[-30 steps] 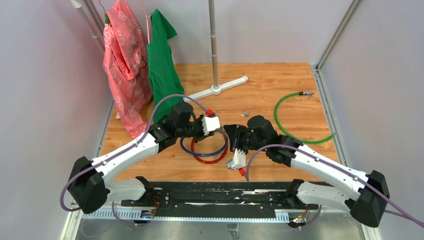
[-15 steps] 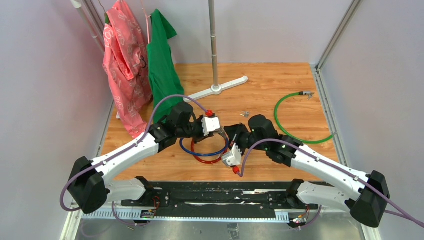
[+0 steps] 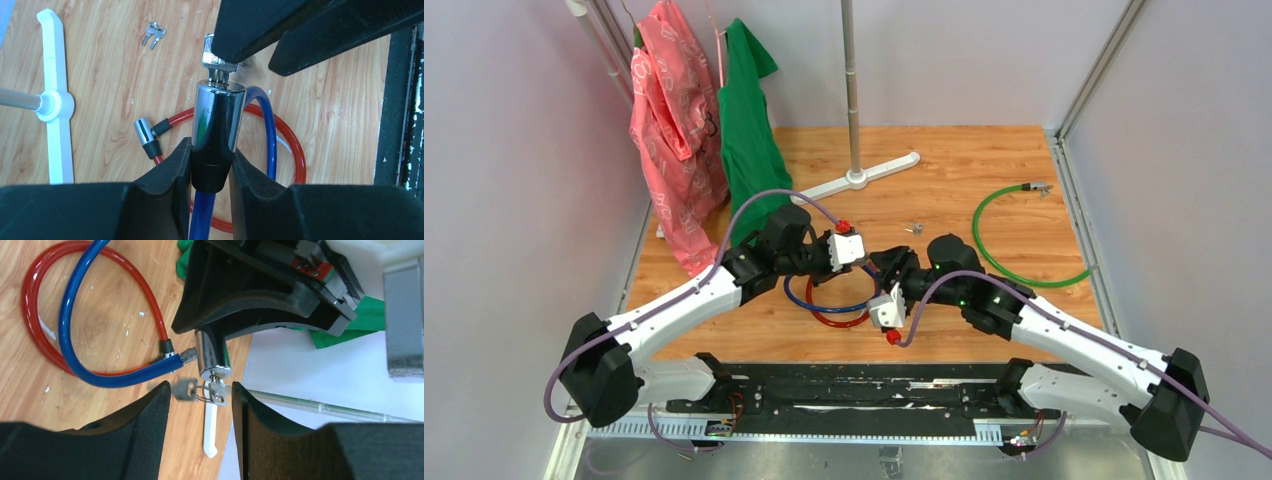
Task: Lock with the key
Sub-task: Lock the lock.
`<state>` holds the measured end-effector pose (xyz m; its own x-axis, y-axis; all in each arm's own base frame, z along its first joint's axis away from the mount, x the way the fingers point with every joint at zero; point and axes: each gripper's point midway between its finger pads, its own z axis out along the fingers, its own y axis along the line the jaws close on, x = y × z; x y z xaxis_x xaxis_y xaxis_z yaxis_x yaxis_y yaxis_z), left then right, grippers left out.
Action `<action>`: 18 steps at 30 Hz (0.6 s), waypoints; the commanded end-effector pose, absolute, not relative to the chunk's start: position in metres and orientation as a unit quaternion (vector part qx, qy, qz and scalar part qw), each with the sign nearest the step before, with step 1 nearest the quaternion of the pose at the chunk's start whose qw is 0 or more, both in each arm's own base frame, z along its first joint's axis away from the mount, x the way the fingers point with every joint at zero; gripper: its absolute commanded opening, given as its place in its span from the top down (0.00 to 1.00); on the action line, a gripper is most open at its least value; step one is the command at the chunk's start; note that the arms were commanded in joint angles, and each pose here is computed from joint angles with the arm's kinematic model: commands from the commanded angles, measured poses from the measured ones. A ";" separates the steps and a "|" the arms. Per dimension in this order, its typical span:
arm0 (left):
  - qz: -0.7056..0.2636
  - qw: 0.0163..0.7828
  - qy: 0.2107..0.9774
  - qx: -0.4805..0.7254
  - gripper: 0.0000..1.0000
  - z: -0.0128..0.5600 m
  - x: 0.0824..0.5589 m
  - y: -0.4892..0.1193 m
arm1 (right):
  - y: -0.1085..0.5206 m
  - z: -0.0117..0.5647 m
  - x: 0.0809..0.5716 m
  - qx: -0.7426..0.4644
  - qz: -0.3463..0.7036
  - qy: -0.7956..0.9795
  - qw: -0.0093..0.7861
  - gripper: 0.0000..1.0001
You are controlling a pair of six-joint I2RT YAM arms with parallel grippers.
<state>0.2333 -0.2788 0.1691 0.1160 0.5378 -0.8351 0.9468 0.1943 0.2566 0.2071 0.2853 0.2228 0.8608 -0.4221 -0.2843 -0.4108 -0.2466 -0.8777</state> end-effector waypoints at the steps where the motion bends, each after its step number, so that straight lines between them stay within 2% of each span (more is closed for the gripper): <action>1: -0.219 0.408 0.646 0.606 1.00 0.145 0.222 -0.266 | 0.275 0.208 0.195 -0.800 0.002 0.269 0.536 0.45; 4: -0.220 0.406 0.646 0.608 1.00 0.144 0.221 -0.266 | 0.266 0.212 0.200 -0.780 0.001 0.308 0.545 0.37; 6: -0.222 0.407 0.646 0.606 1.00 0.144 0.221 -0.266 | 0.261 0.224 0.207 -0.728 0.030 0.375 0.573 0.29; 7: -0.223 0.409 0.646 0.605 1.00 0.145 0.221 -0.267 | 0.259 0.236 0.215 -0.682 0.057 0.416 0.599 0.28; 10: -0.224 0.412 0.646 0.602 1.00 0.147 0.222 -0.268 | 0.251 0.255 0.231 -0.480 0.232 0.568 0.628 0.23; 11: -0.224 0.412 0.647 0.601 1.00 0.147 0.222 -0.268 | 0.249 0.252 0.232 -0.410 0.308 0.606 0.608 0.23; 14: -0.231 0.412 0.646 0.600 1.00 0.147 0.220 -0.269 | 0.256 0.233 0.221 -0.368 0.414 0.596 0.581 0.24; 18: -0.233 0.411 0.649 0.596 1.00 0.147 0.220 -0.270 | 0.267 0.206 0.209 -0.397 0.443 0.555 0.581 0.26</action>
<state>0.2334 -0.2793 0.1697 0.1235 0.5361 -0.8351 0.9464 0.1895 0.2617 0.2411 0.2437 0.1982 0.0817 -0.1248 -0.9888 -0.8800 0.4568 -0.1304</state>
